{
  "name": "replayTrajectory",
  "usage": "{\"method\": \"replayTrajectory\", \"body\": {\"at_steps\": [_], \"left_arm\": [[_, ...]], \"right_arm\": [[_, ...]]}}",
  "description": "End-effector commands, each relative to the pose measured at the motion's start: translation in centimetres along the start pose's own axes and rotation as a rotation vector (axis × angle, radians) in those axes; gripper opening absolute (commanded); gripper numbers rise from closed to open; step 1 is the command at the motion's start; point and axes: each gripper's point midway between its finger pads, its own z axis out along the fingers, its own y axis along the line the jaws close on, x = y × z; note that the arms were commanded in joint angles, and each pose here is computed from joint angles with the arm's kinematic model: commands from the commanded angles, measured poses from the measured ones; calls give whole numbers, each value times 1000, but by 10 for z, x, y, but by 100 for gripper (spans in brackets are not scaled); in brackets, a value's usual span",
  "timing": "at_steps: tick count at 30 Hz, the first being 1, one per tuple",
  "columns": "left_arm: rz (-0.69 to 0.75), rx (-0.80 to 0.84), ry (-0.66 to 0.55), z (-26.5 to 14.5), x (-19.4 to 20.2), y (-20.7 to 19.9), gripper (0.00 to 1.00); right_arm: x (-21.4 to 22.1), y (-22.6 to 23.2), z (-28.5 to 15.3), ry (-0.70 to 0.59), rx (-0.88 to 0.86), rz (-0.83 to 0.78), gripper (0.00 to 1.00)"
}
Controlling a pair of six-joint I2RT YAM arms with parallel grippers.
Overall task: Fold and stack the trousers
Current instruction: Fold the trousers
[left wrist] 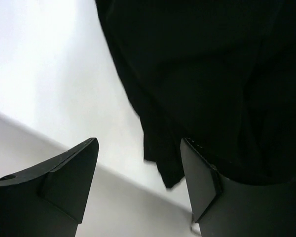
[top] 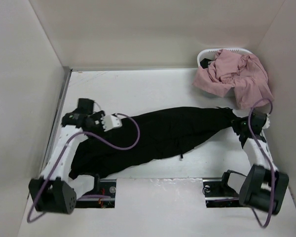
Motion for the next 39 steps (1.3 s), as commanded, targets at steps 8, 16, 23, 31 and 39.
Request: {"method": "replayTrajectory", "body": {"at_steps": [8, 16, 23, 31, 39], "left_arm": [[31, 287, -77, 82, -143, -55, 57], [111, 367, 21, 115, -114, -114, 59], [-8, 199, 41, 164, -116, -61, 58], [-112, 106, 18, 183, -114, 13, 58], [-19, 17, 16, 178, -96, 76, 59]], "right_arm": [[-44, -35, -85, -343, 188, -116, 100], [-38, 2, -129, -405, 105, -356, 100], [109, 34, -87, 68, -29, -658, 100], [154, 36, -23, 249, 28, -514, 100], [165, 96, 45, 303, 21, -628, 100]]}}
